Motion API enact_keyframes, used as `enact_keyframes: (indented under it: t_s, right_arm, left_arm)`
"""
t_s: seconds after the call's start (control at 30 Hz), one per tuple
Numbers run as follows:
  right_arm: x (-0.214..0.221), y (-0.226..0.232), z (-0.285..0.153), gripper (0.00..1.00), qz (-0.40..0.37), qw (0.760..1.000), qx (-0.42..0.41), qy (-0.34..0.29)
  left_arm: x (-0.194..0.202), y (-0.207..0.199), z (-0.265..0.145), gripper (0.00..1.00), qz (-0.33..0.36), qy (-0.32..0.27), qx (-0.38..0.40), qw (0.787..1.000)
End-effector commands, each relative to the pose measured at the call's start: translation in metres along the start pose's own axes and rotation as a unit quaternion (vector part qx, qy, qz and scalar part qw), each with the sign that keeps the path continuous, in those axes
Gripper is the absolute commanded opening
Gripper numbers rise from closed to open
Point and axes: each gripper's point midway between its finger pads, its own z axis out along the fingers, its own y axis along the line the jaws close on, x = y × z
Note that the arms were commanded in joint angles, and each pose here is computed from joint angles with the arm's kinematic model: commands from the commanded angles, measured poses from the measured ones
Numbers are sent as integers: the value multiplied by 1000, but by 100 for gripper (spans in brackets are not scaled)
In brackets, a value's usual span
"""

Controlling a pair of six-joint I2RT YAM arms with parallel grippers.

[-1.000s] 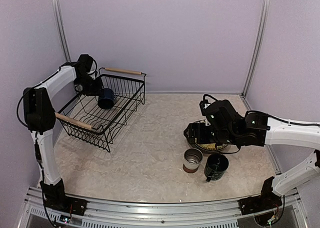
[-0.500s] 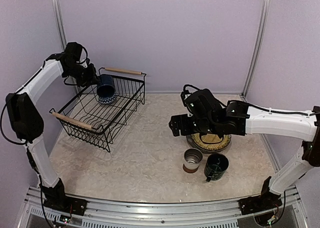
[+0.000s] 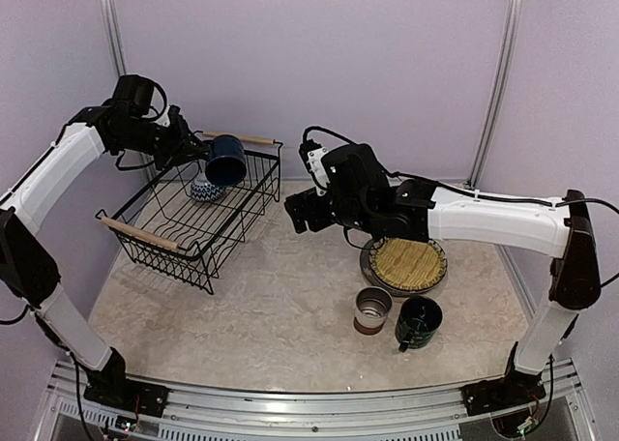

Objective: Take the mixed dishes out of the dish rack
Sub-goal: Pass from the left arm to the right

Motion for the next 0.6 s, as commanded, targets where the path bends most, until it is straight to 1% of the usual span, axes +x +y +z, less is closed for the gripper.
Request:
enact_keyframes:
  t_s: [0.0, 0.17, 0.23, 0.3, 0.43, 0.5, 0.57]
  right_arm:
    - [-35, 9, 24, 95, -29, 998, 11, -49]
    - [-47, 19, 39, 93, -41, 996, 24, -77]
    - [-45, 19, 43, 92, -52, 994, 44, -87]
    - [-37, 19, 48, 90, -65, 993, 55, -82]
    - [-29, 29, 50, 89, -90, 989, 65, -96]
    - [-25, 30, 52, 88, -90, 988, 73, -99]
    - [-25, 23, 54, 85, -99, 984, 105, -100]
  left_arm:
    - [13, -40, -4, 0, 0, 5, 79, 997]
    - [39, -49, 7, 0, -32, 33, 106, 993]
    - [46, -54, 10, 0, -46, 39, 120, 991]
    - [52, -58, 13, 0, -55, 47, 128, 989]
    - [60, -62, 17, 0, -62, 58, 134, 987]
    - [64, -65, 17, 0, -61, 65, 139, 986]
    - [69, -68, 18, 0, -61, 71, 141, 986]
